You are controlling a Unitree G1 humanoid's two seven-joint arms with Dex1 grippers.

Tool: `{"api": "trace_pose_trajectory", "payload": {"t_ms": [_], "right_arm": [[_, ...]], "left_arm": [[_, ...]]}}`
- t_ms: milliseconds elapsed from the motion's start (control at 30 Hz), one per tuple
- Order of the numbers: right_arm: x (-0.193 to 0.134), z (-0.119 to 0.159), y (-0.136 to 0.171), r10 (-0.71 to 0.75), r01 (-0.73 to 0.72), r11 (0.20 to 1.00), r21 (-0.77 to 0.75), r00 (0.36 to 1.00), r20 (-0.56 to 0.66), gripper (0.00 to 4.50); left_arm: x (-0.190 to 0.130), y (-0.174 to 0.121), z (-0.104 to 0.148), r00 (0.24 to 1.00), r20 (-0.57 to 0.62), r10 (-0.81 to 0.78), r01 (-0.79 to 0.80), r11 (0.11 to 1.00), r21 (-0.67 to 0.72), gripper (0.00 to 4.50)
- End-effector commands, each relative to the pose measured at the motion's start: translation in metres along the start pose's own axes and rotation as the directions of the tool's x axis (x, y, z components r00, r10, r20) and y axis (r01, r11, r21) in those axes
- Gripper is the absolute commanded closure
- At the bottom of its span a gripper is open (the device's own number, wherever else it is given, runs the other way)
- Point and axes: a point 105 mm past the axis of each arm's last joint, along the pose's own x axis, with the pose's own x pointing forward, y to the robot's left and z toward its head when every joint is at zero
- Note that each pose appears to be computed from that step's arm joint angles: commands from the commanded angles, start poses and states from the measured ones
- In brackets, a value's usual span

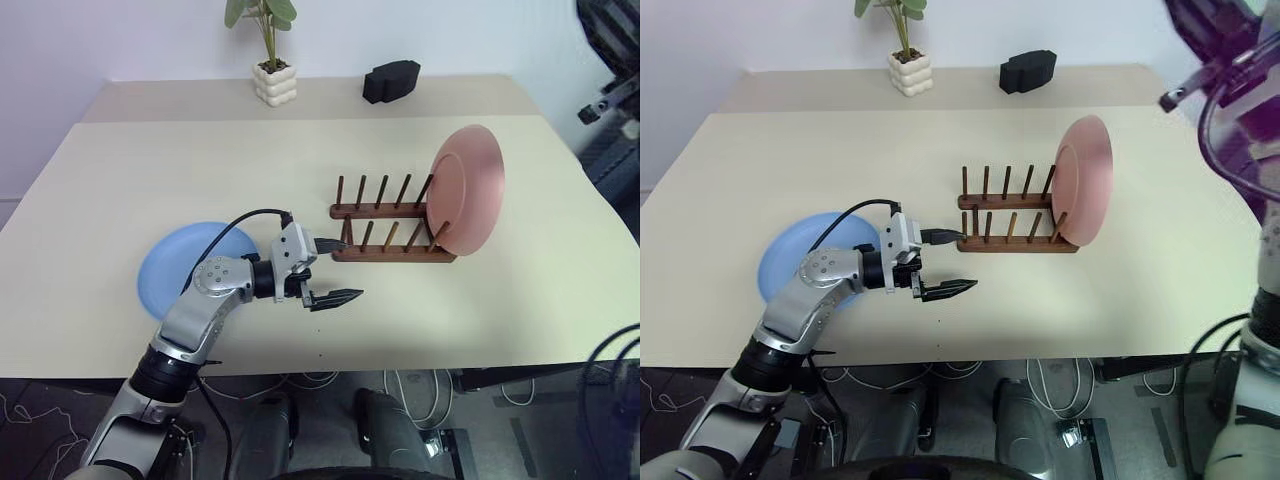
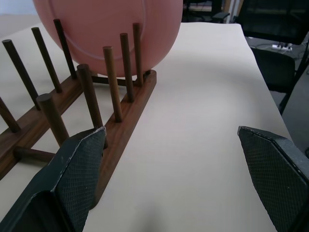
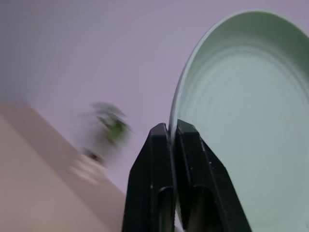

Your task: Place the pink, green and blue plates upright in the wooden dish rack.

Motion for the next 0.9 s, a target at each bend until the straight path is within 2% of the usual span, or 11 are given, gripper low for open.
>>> {"api": "trace_pose_trajectory", "payload": {"t_ms": [33, 133, 200, 267, 300, 467, 900], "right_arm": [[0.005, 0.017, 0.038, 0.137, -0.175, 0.939, 0.296, 0.98, 0.143, 4.46], [0.001, 0.013, 0.061, 0.203, -0.259, 0.846, 0.467, 0.965, 0.168, 4.46], [-0.004, 0.007, 0.076, 0.214, -0.29, 0.737, 0.611, 0.957, 0.197, 4.46], [-0.008, 0.001, 0.084, 0.189, -0.283, 0.638, 0.716, 0.959, 0.211, 4.46], [-0.009, -0.001, 0.085, 0.175, -0.269, 0.614, 0.742, 0.963, 0.205, 4.46], [-0.018, -0.042, 0.078, 0.062, -0.064, 0.54, 0.839, 0.997, 0.036, 4.46], [-0.026, -0.072, 0.078, 0.028, 0.054, 0.468, 0.882, 0.997, -0.076, 4.46]], "left_arm": [[-0.002, 0.001, 0.012, 0.999, 0.036, 0.017, -0.018, 0.999, 0.033, 0.0], [-0.004, 0.002, 0.012, 0.999, 0.035, 0.029, -0.03, 0.999, 0.03, 0.0], [-0.007, 0.003, 0.012, 0.999, 0.038, 0.038, -0.039, 0.999, 0.026, 0.0], [-0.01, 0.004, 0.012, 0.998, 0.036, 0.047, -0.048, 0.999, 0.024, 0.0], [-0.011, 0.004, 0.012, 0.998, 0.035, 0.049, -0.05, 0.998, 0.024, 0.0], [-0.013, 0.004, 0.011, 0.998, 0.029, 0.056, -0.057, 0.998, 0.023, 0.0], [-0.01, 0.003, 0.014, 0.999, 0.03, 0.043, -0.044, 0.999, 0.029, 0.0]]}}
